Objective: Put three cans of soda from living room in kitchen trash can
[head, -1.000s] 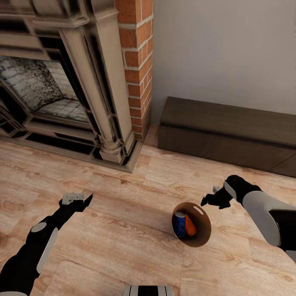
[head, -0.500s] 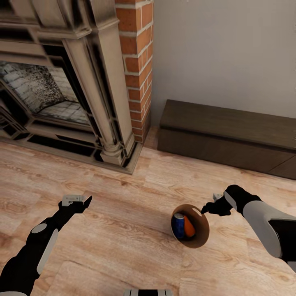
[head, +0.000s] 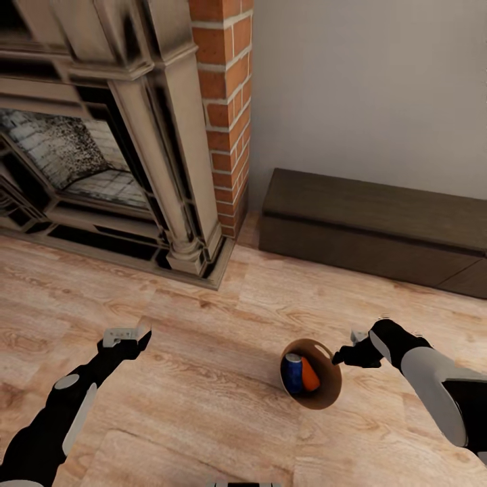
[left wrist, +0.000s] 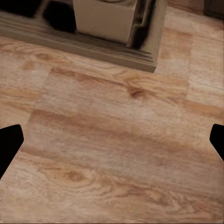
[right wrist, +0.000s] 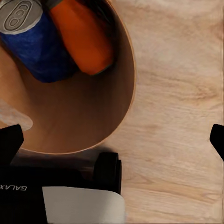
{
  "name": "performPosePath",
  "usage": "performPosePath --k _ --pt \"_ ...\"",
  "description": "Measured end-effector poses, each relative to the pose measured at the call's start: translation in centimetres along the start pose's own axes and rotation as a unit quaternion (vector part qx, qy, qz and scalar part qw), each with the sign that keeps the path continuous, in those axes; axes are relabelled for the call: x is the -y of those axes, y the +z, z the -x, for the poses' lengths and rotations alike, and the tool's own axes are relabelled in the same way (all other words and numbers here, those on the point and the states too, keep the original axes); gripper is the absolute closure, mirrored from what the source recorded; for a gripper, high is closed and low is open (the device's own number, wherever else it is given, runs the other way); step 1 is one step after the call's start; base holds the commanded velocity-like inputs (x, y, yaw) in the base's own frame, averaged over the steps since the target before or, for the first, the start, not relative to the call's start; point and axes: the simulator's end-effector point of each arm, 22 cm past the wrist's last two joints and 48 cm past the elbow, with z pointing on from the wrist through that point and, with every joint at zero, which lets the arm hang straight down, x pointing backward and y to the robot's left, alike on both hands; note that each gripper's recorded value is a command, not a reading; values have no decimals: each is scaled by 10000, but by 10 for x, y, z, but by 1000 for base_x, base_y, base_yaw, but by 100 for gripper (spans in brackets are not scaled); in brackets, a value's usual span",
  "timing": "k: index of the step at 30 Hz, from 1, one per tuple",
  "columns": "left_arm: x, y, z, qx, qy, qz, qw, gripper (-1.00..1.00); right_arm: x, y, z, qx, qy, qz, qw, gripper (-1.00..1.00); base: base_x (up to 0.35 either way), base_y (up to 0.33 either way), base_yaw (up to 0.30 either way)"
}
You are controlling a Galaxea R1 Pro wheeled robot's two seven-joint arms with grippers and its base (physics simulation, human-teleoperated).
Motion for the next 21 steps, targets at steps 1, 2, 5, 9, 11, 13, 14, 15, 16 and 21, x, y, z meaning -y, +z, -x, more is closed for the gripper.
performPosePath --k 1,2,5,9,11,13,14,15,16,21 --pt "0 -1 -1 -20 -4 1 10000 -100 0 0 1 62 -34 -7 10000 -100 0 0 0" --pt "0 -2 -1 -39 -7 3 10000 -100 1 -1 0 115 -68 -15 9999 -100 0 0 0" --pt "-1 -5 -4 -120 -23 11 9999 -100 1 0 -6 211 -155 -37 9997 -100 0 0 0" --pt "-2 -9 -11 -252 -56 27 9997 -100 0 0 -16 348 -297 -66 9989 -100 0 0 0" --pt "-2 -11 -14 -306 -76 35 9995 -100 0 3 -28 351 -361 -76 9987 -100 0 0 0" --pt "-3 -14 -20 -397 -100 45 9992 -100 -1 4 -38 356 -406 -84 9985 -100 0 0 0" --pt "-3 -15 -22 -439 -111 49 9990 -100 -1 3 -41 364 -421 -86 9984 -100 0 0 0" --pt "-4 -16 -26 -486 -124 53 9987 -100 -1 2 -43 371 -435 -89 9983 -100 0 0 0" --pt "-5 -18 -34 -584 -148 63 9982 -100 -1 2 -49 375 -460 -94 9982 -100 0 0 0" --pt "-6 -25 -49 -812 -213 82 9964 -100 -2 2 -74 362 -537 -100 9979 -100 0 0 0"
